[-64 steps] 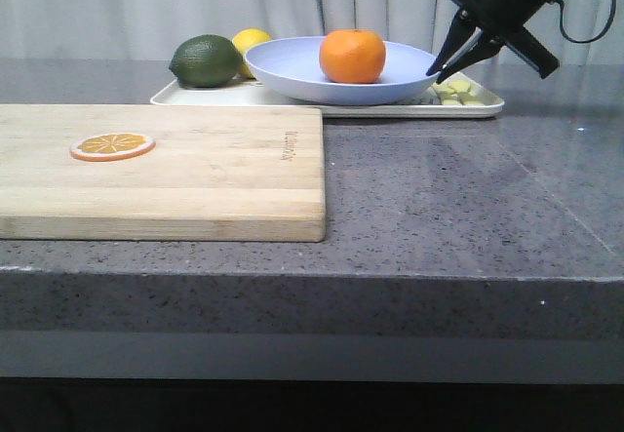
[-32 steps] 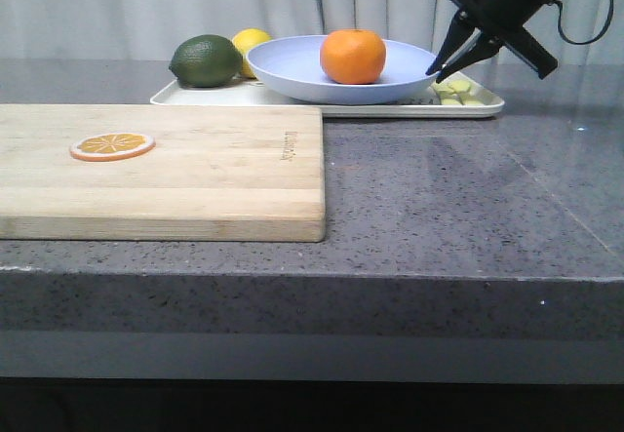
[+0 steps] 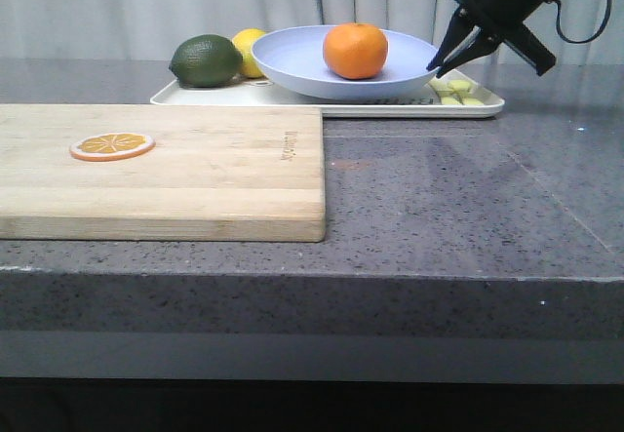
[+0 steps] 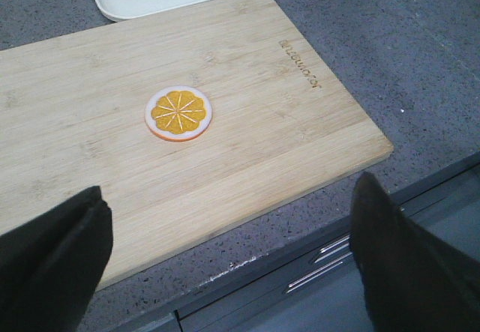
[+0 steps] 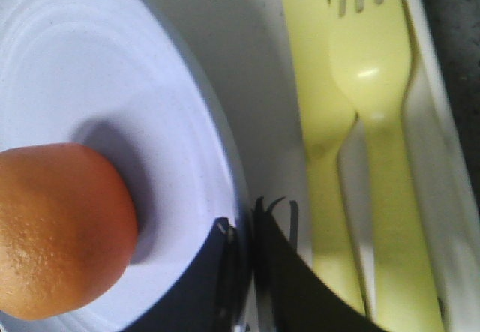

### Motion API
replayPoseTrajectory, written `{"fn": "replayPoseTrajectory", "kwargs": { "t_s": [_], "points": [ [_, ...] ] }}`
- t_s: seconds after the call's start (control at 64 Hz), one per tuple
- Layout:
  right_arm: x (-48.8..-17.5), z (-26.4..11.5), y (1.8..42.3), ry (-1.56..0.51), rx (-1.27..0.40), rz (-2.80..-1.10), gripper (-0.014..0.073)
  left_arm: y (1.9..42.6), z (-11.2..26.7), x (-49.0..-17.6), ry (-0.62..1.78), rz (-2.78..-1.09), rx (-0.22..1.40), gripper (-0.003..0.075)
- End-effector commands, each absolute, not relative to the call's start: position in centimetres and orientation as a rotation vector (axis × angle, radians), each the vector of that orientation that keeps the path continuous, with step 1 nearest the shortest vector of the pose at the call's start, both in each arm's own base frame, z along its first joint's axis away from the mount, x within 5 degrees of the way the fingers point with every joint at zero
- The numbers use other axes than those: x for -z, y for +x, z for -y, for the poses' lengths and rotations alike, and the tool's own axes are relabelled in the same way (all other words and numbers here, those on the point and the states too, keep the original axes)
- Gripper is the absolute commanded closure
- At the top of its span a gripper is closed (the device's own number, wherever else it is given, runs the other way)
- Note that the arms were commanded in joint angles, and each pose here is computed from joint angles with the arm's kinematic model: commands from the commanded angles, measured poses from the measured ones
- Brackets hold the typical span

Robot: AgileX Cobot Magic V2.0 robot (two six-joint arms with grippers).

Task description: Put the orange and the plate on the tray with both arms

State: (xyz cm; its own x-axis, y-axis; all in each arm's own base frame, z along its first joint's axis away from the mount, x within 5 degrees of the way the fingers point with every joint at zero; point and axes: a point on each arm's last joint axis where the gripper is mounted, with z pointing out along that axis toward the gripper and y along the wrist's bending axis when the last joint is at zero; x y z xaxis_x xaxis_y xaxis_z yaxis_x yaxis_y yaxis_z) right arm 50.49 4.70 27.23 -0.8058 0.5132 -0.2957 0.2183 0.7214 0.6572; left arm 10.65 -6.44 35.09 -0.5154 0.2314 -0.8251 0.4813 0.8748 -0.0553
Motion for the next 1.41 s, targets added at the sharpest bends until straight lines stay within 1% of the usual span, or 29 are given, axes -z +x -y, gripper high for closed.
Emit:
{"fn": "replayPoseTrajectory", "kwargs": {
  "t_s": [0.0, 0.125, 0.234, 0.344, 0.515, 0.625, 0.749, 0.921, 1.015, 1.171, 1.28, 1.39],
  "points": [
    [-32.6, -4.8, 49.7, 0.528, -0.920, -2.288, 0.0524, 10.8, 6.6, -36.5, 0.486, -2.033, 0.384, 0.0102],
    [-32.6, -4.8, 49.7, 0.526, -0.918, -2.292, 0.0392, 10.8, 6.6, -36.5, 0.486, -2.033, 0.384, 0.0102],
    [-32.6, -4.8, 49.7, 0.526, -0.918, -2.294, 0.0298, 10.8, 6.6, -36.5, 0.486, -2.033, 0.384, 0.0102],
    [-32.6, -4.8, 49.6, 0.522, -0.921, -2.303, 0.0245, 10.8, 6.6, -36.5, 0.486, -2.033, 0.384, 0.0102],
    [-33.7, -4.2, 48.5, 0.501, -0.923, -2.343, 0.0242, 10.8, 6.6, -36.5, 0.486, -2.033, 0.384, 0.0102],
    [-35.4, -4.0, 47.5, 0.386, -0.888, -2.338, 0.0242, 10.8, 6.6, -36.5, 0.486, -2.031, 0.384, 0.0102],
    [-38.3, -4.3, 45.7, 0.231, -0.845, -2.297, 0.0242, 10.8, 6.6, -36.5, 0.486, -2.031, 0.384, 0.0102],
    [-43.7, -4.7, 41.9, 0.090, -0.808, -2.202, 0.0242, 10.8, 6.6, -36.5, 0.486, -2.033, 0.384, 0.0102],
    [-46.5, -4.6, 39.1, 0.015, -0.745, -2.169, 0.0242, 10.8, 6.6, -36.5, 0.486, -2.033, 0.384, 0.0102],
    [-49.6, -3.4, 34.3, -0.016, -0.524, -2.135, 0.0242, 10.8, 6.6, -36.5, 0.486, -2.033, 0.384, 0.0102],
    [-50.1, -2.6, 31.1, -0.008, -0.405, -2.121, 0.0244, 10.8, 6.6, -36.5, 0.486, -2.033, 0.384, 0.0102],
    [-49.7, -1.8, 27.3, -0.005, -0.275, -2.067, 0.0244, 10.8, 6.6, -36.5, 0.486, -2.033, 0.384, 0.0102]
  ]
}}
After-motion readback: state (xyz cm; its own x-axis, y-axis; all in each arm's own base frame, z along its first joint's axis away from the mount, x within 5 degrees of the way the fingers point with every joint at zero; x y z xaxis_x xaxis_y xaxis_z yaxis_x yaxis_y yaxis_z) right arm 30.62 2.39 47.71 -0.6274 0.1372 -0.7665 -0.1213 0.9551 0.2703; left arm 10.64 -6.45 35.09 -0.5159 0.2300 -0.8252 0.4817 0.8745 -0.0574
